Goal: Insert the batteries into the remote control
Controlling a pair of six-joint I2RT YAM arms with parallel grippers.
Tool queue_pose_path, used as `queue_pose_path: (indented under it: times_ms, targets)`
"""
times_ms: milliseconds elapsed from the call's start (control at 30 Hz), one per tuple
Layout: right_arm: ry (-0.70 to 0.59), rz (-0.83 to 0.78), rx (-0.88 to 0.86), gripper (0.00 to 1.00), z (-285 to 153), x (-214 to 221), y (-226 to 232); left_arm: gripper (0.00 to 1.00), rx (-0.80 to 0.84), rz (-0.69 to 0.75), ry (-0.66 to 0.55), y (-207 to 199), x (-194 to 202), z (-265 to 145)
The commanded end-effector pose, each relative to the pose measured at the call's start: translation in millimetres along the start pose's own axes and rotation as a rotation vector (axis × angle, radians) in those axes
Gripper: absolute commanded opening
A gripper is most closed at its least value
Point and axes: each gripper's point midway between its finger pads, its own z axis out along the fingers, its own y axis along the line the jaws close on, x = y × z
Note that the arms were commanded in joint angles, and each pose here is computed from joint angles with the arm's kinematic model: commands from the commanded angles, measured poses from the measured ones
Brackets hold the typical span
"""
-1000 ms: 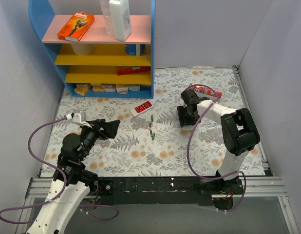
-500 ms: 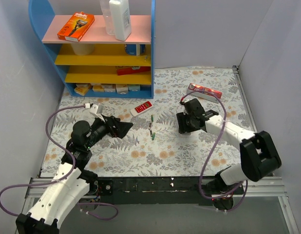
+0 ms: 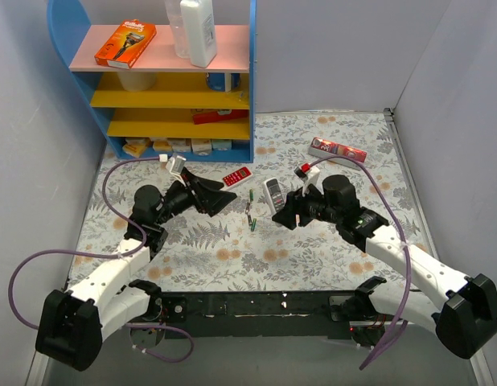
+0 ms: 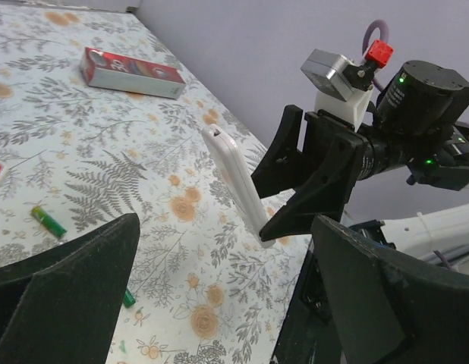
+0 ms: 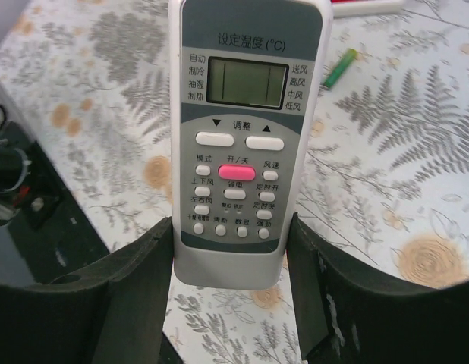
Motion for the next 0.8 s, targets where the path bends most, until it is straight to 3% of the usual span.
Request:
queue_pose_path:
  times_ms: [0,400,767]
  targets:
    - [-0.154,-0.083,-0.282,0.24,-13.6,-31.5,58.2,0.98,0.204,0.077,-0.037,-35.8,-9.0,4.4]
    - [-0.173,-0.104,-0.498,0.23,-18.2,-29.5,103.1,0.98,0.412,0.078,-0.03,-69.8,8.7,7.8]
    - [-0.18,-0.137,-0.576,0.23,-16.5,-31.1,126.1,0.98,0.412,0.03,-0.003,-69.4,24.6,13.2]
